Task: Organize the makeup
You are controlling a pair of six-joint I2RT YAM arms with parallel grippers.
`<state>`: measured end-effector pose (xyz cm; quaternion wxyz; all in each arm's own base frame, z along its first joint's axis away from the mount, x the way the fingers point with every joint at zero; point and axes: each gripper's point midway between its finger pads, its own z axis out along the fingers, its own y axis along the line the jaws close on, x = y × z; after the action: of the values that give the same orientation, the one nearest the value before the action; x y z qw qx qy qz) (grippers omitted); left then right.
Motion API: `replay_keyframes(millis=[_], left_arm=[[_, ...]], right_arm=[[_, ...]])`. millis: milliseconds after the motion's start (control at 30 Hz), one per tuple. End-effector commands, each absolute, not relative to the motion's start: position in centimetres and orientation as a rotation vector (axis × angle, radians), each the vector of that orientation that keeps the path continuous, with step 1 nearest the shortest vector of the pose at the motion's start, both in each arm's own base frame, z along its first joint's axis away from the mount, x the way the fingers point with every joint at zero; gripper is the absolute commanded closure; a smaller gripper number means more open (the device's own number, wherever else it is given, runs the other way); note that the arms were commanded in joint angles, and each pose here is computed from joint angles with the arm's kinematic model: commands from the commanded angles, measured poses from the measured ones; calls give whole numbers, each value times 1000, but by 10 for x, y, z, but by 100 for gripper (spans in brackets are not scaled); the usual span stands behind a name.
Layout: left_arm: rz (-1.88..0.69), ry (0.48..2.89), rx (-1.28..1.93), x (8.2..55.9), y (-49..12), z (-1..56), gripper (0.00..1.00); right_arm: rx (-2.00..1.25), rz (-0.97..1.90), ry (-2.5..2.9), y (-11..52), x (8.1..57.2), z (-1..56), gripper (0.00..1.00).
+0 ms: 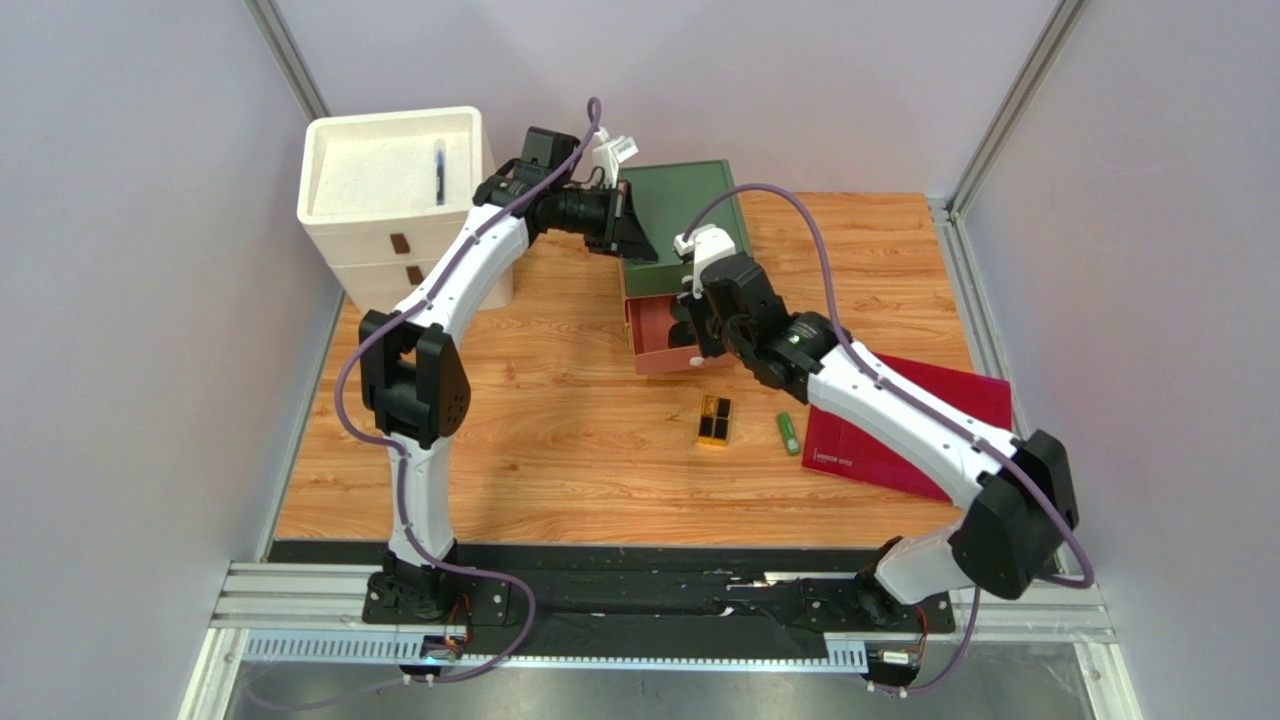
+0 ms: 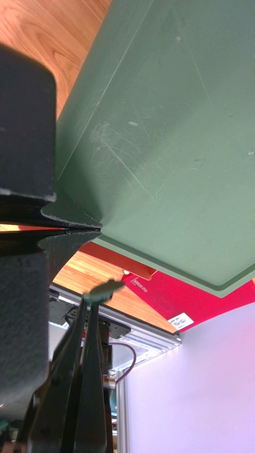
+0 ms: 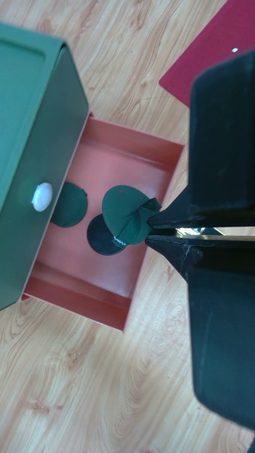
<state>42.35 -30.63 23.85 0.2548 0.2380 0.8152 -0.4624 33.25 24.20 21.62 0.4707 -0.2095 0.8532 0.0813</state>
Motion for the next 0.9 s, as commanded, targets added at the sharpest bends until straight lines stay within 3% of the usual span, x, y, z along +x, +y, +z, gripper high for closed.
replay_keyframes(millis=[0,67,200,333,433,567,667,867], left_arm=[[-1177,2360,586,426,-300,202,100],[-1176,2362,577,428,-300,202,100],[-1181,2367,564,429,-301,201,100],[-1163,2370,555,431,-300,200,100],[-1154,2374,551,431,-299,199,100],[-1154,2382,545,432,-299,197,100],[-1152,2386,543,432,-299,195,100],[-1151,2401,539,431,-298,191,100]], right_arm=[[-491,212,2049,254,362,230,97],[-488,208,2066,256,368,232,92],[-499,171,2096,253,372,228,57],[-486,166,2065,244,369,235,32],[-456,210,2079,239,363,236,40],[-257,358,2157,221,353,226,100],[-78,610,2189,218,341,213,100],[164,828,2169,211,325,188,100]])
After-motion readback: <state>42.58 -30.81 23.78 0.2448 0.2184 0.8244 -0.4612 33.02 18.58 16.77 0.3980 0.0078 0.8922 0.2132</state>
